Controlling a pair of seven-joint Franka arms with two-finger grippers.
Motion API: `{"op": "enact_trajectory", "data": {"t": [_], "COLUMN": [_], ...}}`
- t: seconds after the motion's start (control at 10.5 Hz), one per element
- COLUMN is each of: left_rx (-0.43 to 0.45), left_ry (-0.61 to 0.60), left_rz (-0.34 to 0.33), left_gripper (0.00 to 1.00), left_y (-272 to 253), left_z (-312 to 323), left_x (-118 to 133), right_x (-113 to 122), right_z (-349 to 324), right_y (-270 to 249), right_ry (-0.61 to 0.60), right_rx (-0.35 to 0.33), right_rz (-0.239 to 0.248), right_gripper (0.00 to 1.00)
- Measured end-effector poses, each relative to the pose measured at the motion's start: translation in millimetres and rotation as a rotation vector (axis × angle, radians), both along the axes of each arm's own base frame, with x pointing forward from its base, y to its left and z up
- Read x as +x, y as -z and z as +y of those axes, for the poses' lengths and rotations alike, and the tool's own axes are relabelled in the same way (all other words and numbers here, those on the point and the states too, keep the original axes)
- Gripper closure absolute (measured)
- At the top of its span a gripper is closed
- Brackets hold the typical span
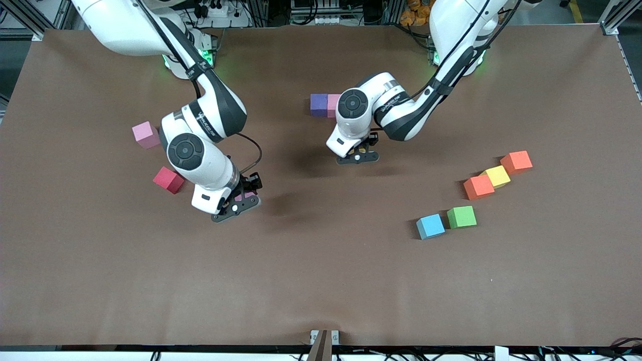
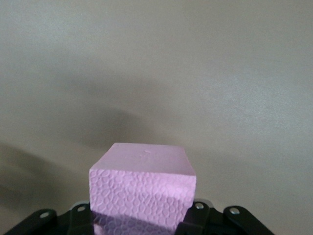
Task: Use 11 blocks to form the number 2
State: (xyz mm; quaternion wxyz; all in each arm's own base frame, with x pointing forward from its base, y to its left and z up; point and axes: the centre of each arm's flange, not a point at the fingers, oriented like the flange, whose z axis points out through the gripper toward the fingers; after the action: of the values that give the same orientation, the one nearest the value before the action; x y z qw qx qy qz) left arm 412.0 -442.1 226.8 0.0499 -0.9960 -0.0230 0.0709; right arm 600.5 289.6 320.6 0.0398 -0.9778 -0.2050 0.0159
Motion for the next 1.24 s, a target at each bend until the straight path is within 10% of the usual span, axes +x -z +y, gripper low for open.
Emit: {"op": "enact_trajectory", "data": {"t": [1.24], "left_rx": [-0.023], "left_ry": [0.076], "left_rz": [-0.035], "left_gripper": [0.44], "left_y": [13], "left_z": [-12], "left_x": [-21], "right_x": [-1], "right_z": [-1], "right_y": [2], "right_ry": [-0.009], "right_rx": [-0.006], "right_rz": [0.012], "right_gripper": [0.43]}}
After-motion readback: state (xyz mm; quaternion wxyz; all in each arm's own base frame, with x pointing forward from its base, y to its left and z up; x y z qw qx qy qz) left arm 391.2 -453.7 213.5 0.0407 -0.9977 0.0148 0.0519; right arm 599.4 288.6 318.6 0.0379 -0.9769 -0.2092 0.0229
